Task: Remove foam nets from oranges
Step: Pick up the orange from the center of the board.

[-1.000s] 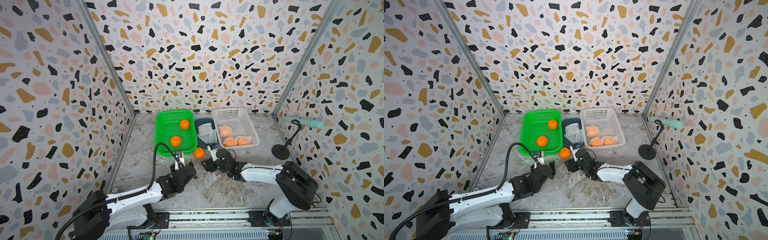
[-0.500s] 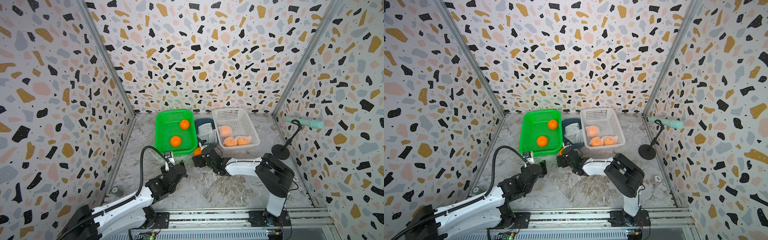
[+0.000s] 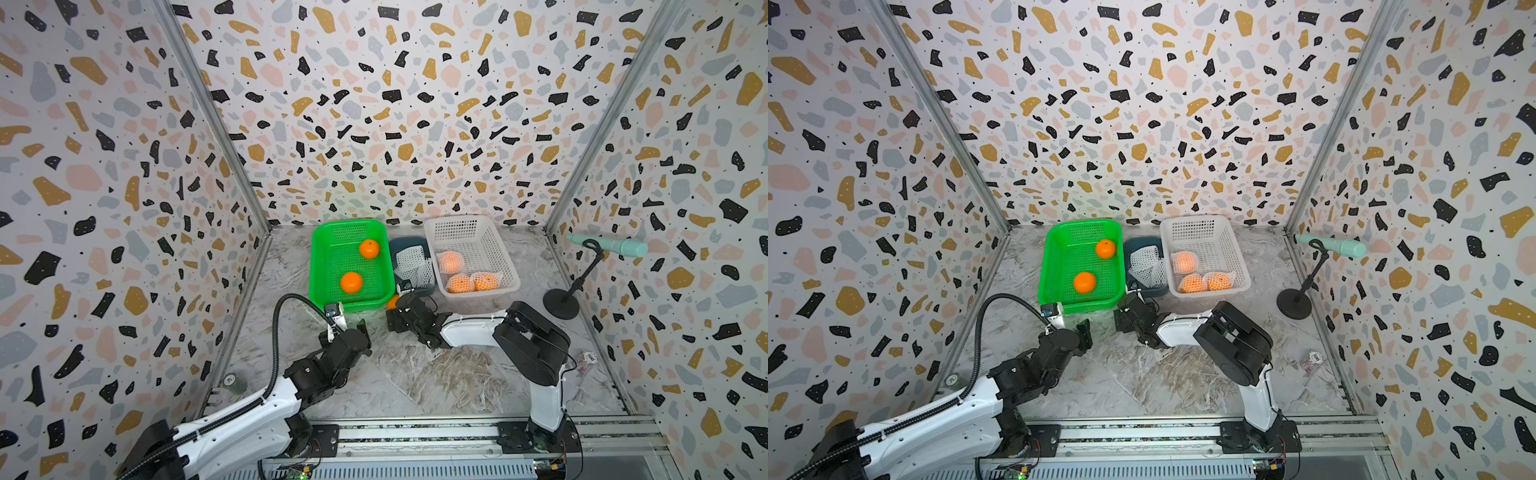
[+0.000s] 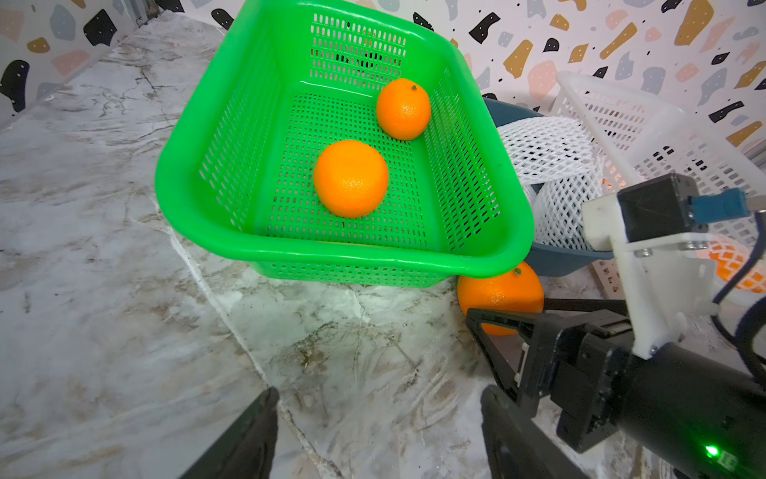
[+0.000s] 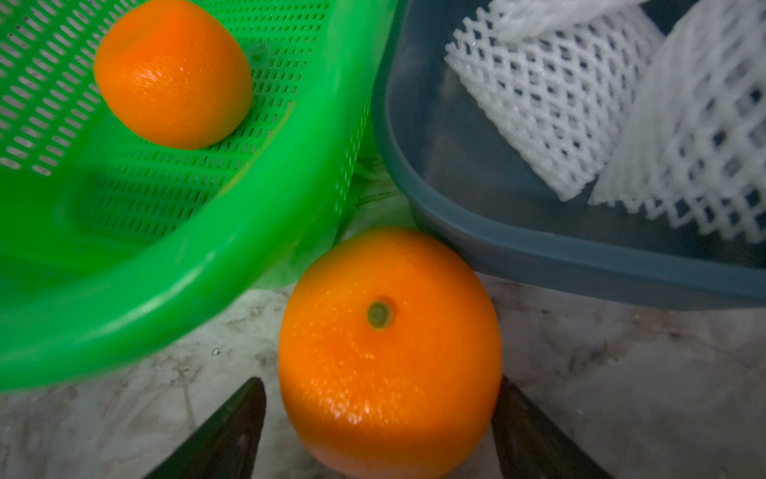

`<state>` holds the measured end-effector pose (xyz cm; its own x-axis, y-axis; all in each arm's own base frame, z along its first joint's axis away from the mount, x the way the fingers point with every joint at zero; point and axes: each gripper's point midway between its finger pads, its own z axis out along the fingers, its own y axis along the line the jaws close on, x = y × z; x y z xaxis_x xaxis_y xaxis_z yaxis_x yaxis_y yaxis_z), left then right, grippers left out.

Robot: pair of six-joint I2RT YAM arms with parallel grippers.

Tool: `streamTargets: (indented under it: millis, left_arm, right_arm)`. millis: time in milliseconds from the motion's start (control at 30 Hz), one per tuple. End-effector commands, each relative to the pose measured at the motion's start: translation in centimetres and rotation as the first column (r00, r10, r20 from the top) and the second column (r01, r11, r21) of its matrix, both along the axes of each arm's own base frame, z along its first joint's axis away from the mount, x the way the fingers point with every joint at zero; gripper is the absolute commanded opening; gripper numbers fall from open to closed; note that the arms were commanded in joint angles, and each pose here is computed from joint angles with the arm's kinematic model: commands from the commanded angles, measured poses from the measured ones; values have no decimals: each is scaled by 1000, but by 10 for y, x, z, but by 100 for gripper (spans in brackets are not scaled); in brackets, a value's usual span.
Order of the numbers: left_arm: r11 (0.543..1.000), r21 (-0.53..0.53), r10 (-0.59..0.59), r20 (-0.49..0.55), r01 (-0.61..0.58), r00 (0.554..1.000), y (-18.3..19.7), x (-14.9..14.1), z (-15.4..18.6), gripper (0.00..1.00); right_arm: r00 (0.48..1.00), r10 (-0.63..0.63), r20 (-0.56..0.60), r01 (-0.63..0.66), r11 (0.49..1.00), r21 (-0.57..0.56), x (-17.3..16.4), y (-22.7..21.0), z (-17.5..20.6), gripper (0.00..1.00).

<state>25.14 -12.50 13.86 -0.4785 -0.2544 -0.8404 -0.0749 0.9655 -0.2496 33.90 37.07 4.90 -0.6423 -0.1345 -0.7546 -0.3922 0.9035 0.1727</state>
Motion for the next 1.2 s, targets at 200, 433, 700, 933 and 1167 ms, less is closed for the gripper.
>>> streamTargets:
  millis: [200, 433, 700, 933, 1167]
  left_arm:
    - [1000, 9, -1, -8, 1, 1000, 4, -2, -5, 78]
    - [1000, 10, -2, -6, 2, 1000, 5, -3, -3, 78]
    - [1000, 9, -3, -2, 3, 1000, 4, -3, -2, 78]
    - [1000, 0, -6, 0, 6, 1000, 3, -3, 0, 78]
    - [1000, -3, -6, 2, 6, 1000, 4, -4, 1, 78]
  right_arm:
    - [1000, -4, 20, 4, 1000, 12, 4, 3, 12, 70]
    - [1000, 15, 16, -15, 1000, 26, -7, -1, 17, 68]
    - [999, 46, 17, -46, 999, 13, -33, -8, 27, 68]
    - [998, 53, -20, -53, 999, -9, -50, -12, 15, 70]
    - [998, 59, -29, -60, 998, -17, -53, -12, 7, 73]
